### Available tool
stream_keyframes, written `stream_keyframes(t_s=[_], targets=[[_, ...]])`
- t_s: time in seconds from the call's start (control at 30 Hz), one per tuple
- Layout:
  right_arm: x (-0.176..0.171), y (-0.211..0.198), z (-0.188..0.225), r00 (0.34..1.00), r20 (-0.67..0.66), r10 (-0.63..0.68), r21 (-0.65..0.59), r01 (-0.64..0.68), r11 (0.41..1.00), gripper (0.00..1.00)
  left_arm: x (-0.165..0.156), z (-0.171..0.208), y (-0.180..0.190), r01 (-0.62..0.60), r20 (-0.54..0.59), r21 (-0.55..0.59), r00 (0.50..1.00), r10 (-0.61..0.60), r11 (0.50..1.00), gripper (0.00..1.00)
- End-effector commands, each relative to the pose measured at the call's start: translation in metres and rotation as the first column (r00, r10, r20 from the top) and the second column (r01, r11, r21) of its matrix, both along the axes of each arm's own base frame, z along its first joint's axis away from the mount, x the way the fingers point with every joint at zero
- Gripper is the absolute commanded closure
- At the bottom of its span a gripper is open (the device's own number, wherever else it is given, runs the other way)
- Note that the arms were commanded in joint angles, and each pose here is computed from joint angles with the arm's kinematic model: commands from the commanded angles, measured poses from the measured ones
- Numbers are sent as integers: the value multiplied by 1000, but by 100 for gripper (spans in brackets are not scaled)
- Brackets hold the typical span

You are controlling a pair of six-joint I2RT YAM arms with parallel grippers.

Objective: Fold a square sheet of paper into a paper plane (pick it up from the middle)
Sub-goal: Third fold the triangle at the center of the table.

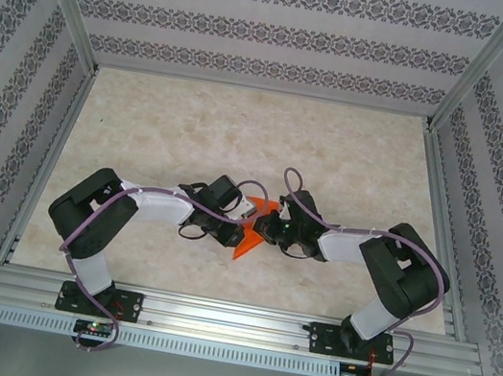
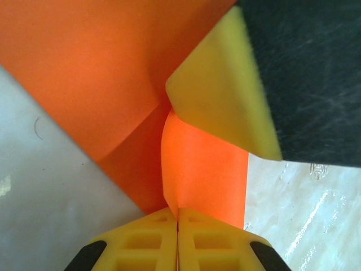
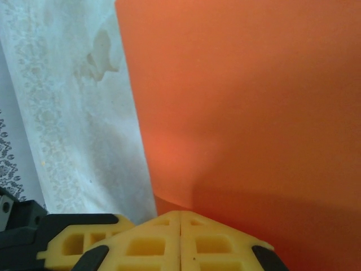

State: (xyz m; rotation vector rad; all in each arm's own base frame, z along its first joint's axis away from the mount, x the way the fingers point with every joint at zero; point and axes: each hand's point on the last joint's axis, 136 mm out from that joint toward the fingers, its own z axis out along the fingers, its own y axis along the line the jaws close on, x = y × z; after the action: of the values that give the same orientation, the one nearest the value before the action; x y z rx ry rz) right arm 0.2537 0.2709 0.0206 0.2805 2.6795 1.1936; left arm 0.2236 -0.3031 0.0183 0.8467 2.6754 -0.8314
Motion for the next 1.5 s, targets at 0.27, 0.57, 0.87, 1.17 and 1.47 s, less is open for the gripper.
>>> stream_keyframes(t_s=[0.27, 0.57, 0.87, 1.17, 1.47], targets=[[2, -14, -23, 1000, -9, -15, -66, 14, 998, 91, -3, -16, 9, 10, -24, 47, 1000, -9, 999, 91], [8, -19, 24, 995, 90, -31, 9, 31, 999, 88, -4, -17, 11, 8, -31, 56, 1000, -6, 998, 91], [2, -36, -13, 999, 25, -47, -72, 49, 996, 90, -3, -17, 10, 13, -27, 56, 1000, -12, 998, 91], [4, -43, -5, 997, 39, -66, -88, 69, 994, 89, -5, -17, 11, 15, -33, 60, 999, -13, 998, 91], [11, -49, 2, 996, 57, -65, -84, 69, 994, 89, -4, -17, 11, 15, -33, 60, 999, -13, 998, 91]])
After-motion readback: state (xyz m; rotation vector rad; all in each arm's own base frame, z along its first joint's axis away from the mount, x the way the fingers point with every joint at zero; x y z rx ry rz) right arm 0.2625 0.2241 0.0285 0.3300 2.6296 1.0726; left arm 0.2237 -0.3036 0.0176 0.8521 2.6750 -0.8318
